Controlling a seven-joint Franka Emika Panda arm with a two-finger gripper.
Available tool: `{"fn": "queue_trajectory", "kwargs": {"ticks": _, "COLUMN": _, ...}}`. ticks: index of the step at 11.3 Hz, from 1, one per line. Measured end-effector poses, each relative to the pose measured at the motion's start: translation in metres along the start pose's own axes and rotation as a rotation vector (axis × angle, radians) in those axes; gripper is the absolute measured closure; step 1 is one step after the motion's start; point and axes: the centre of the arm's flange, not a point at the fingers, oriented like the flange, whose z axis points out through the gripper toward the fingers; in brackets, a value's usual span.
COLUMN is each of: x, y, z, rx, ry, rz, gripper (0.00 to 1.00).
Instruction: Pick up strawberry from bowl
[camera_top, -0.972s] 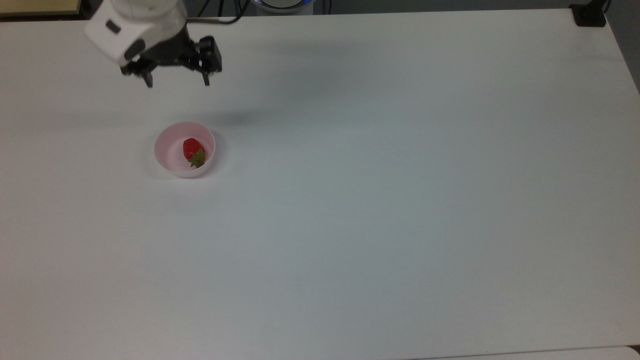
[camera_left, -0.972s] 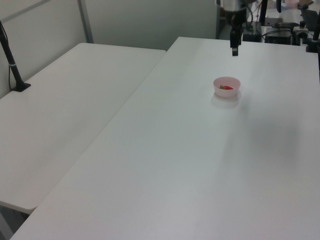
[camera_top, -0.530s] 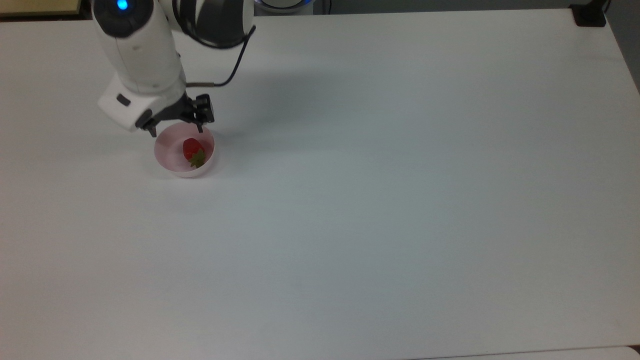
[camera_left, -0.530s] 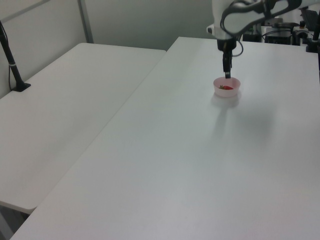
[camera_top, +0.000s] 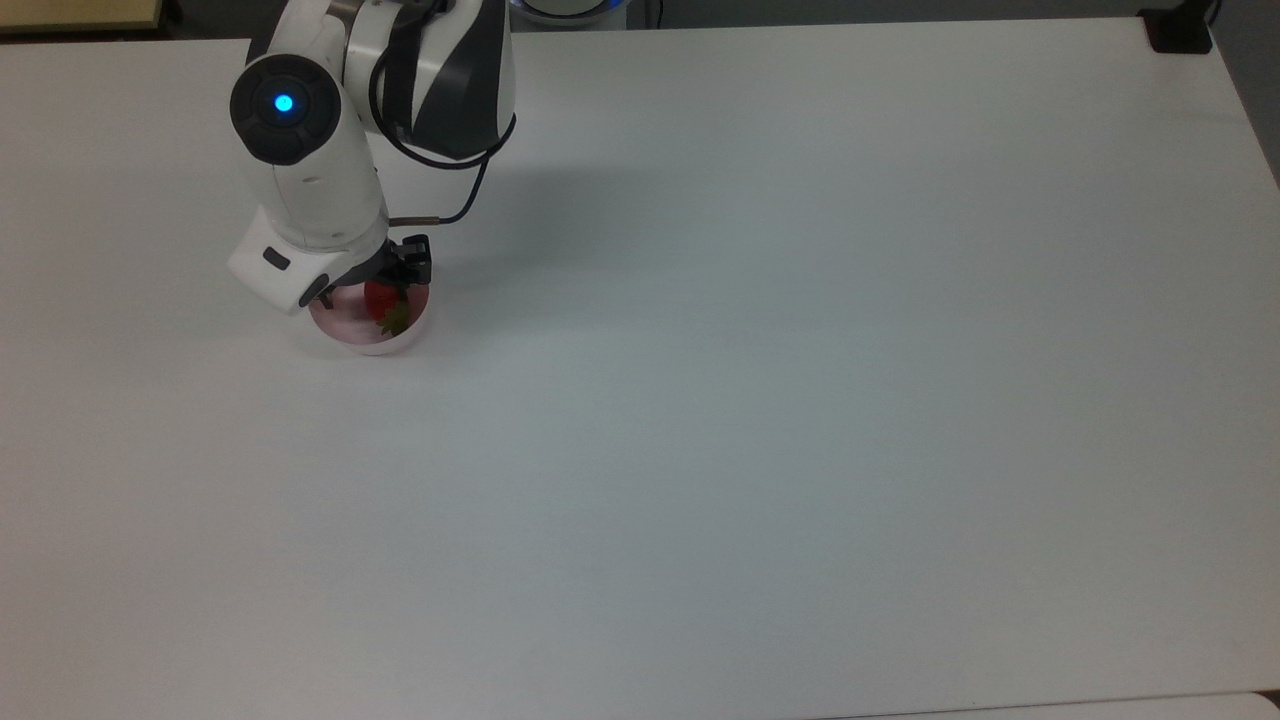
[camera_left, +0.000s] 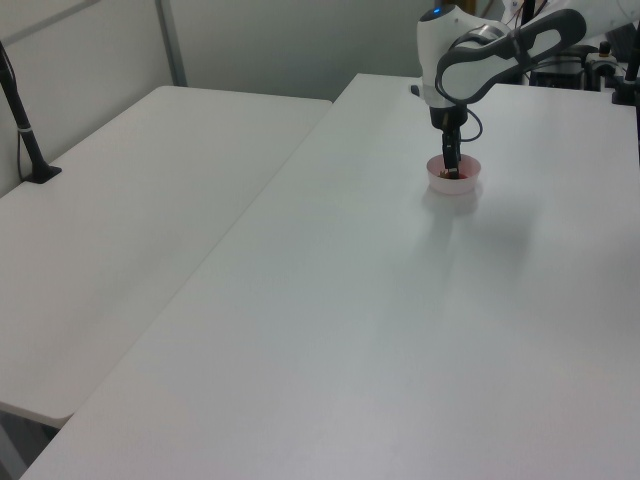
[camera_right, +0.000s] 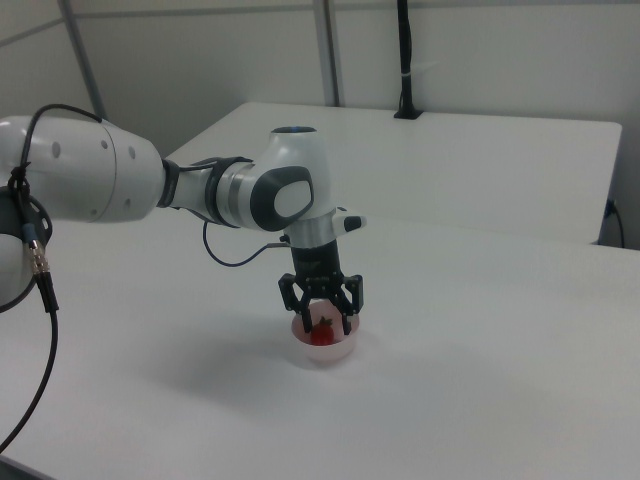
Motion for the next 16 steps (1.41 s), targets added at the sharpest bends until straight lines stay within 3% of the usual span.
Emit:
{"fn": "queue_trajectory", "kwargs": {"ticks": 4, "x": 0.009, "y": -0.006, "z": 0.02, "rx": -0.002, "ry": 0.002, "rz": -0.014, "gripper": 0.36}}
{"fn": "queue_trajectory", "kwargs": {"ticks": 6, "x": 0.01, "y": -0.004, "z": 0.013, "rx": -0.007, "ry": 0.015, "rz": -0.011, "gripper": 0.54}}
{"fn": "queue_trajectory", "kwargs": {"ticks": 11, "x": -0.006, "y": 0.022, "z": -0.036, "rx": -0.008, "ry": 0.024, "rz": 0.036, "gripper": 0.55}}
{"fn": "queue_trajectory", "kwargs": {"ticks": 16, "x": -0.044, "y": 0.116, "z": -0.026, "rx": -0.026, "ry": 0.077, "rz": 0.139, "gripper": 0.55}}
